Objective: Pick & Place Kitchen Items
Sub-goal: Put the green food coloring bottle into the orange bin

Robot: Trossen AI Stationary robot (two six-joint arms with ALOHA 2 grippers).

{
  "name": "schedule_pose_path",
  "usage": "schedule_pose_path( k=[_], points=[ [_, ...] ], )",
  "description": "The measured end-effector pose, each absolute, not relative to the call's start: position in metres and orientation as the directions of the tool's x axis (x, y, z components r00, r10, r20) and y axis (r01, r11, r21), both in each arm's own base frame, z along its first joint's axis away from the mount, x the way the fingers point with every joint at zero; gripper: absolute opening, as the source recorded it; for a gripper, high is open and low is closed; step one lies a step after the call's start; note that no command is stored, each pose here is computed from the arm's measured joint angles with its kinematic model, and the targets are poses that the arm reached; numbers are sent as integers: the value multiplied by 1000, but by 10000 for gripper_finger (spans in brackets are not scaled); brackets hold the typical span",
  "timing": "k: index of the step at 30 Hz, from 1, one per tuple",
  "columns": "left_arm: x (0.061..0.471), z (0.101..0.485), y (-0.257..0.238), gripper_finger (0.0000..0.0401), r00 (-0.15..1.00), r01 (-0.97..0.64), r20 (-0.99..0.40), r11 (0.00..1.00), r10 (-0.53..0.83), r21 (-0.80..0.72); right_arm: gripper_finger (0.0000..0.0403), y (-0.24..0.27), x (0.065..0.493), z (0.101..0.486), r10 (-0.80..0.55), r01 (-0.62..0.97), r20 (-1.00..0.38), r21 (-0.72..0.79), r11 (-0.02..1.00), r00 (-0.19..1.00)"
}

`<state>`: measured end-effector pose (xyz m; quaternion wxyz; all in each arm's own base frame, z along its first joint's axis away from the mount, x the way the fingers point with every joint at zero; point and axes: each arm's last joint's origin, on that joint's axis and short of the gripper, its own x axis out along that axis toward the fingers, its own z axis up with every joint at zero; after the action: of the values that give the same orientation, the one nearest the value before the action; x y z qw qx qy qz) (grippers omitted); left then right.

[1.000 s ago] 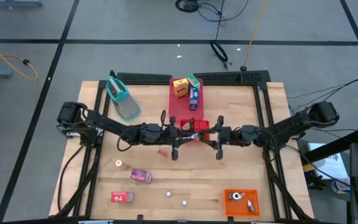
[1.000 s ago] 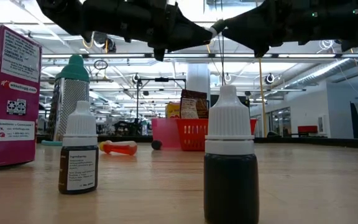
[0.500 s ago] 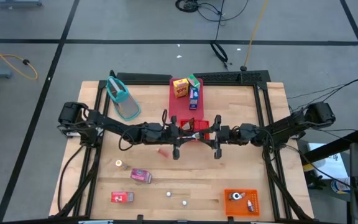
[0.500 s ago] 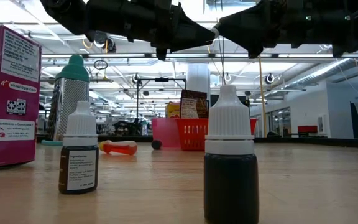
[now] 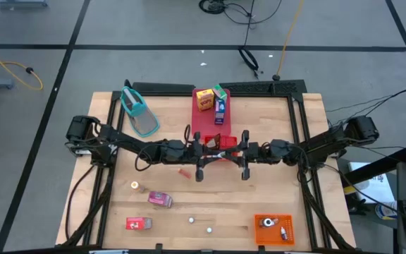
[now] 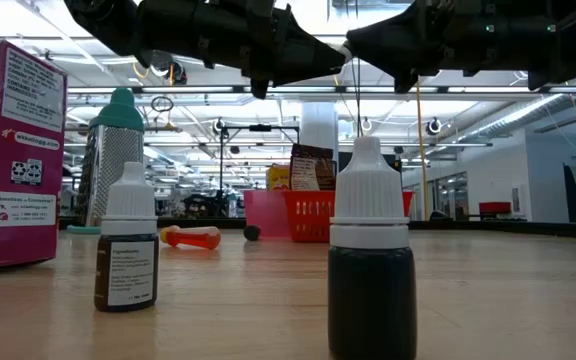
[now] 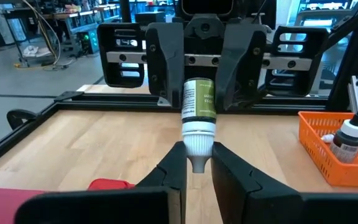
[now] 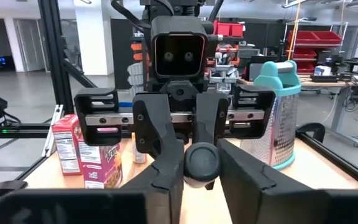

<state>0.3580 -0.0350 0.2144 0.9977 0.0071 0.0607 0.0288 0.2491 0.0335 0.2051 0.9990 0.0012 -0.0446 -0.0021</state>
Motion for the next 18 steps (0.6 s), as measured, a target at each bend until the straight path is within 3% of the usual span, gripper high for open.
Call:
schedule_pose_path(
  k=[5, 18],
  points=[
    [358, 214, -35, 50, 990, -58, -127, 998, 60, 17, 46, 33, 250, 203, -4, 4, 80, 4, 1000, 997],
    [357, 212, -34, 51, 985, -82, -152, 996, 86, 29, 47, 33, 243, 211, -1, 2, 65, -9, 1000, 998]
  ],
)
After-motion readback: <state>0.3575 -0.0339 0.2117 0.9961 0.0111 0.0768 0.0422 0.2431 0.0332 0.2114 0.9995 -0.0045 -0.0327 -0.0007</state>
